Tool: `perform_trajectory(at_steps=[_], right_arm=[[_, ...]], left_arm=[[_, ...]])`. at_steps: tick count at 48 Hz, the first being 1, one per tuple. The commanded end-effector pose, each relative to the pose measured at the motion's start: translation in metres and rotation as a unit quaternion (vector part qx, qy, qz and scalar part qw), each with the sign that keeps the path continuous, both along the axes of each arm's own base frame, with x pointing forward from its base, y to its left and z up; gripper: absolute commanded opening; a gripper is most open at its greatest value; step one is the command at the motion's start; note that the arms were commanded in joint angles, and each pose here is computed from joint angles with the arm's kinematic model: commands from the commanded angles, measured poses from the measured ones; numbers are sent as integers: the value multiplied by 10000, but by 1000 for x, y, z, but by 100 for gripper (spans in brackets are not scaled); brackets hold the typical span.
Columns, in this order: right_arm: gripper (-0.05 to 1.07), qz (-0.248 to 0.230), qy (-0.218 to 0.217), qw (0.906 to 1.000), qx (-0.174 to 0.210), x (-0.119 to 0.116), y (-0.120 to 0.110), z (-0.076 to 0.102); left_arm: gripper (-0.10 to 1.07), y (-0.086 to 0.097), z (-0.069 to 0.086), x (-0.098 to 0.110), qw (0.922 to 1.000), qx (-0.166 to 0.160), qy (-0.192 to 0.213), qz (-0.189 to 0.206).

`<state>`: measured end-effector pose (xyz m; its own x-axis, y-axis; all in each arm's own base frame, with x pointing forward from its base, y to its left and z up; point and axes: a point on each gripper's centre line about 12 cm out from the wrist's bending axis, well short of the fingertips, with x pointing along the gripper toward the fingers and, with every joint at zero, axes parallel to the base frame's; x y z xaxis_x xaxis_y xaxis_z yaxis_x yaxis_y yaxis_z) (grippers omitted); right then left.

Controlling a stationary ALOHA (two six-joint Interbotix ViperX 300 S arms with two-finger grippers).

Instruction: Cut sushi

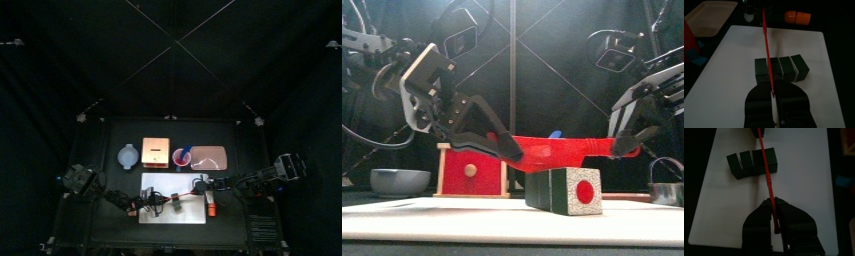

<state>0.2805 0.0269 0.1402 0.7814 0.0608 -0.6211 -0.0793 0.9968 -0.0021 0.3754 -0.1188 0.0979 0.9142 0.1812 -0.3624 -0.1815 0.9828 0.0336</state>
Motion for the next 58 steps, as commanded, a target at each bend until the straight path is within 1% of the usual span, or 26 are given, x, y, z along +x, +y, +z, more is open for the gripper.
perform_trajectory(at_steps=[1,9,19,27,32,43,50,58], right_arm=[[10,-47,-200,9998,1,8,-3,11],[10,35,-322,9995,-57,8,-2,20],[10,78,-157,9998,-95,7,-2,14],[10,111,-73,9999,-101,7,0,10],[10,114,-82,9998,-111,7,0,11],[10,141,-199,9996,-124,12,1,18],[10,175,-178,9996,-139,11,2,18],[10,200,-149,9996,-161,12,2,18]], left_arm=[[24,-7,12,6,9998,-59,-188,-44],[24,-5,18,7,9996,-65,-259,-30],[24,-4,15,6,9998,14,-198,-44],[24,-4,14,6,9999,12,-161,-60],[24,-4,13,5,9999,29,-128,-82],[24,-4,20,6,9997,7,-215,-89],[24,-4,25,6,9996,-21,-270,-89],[24,-1,22,4,9997,22,-221,-70]])
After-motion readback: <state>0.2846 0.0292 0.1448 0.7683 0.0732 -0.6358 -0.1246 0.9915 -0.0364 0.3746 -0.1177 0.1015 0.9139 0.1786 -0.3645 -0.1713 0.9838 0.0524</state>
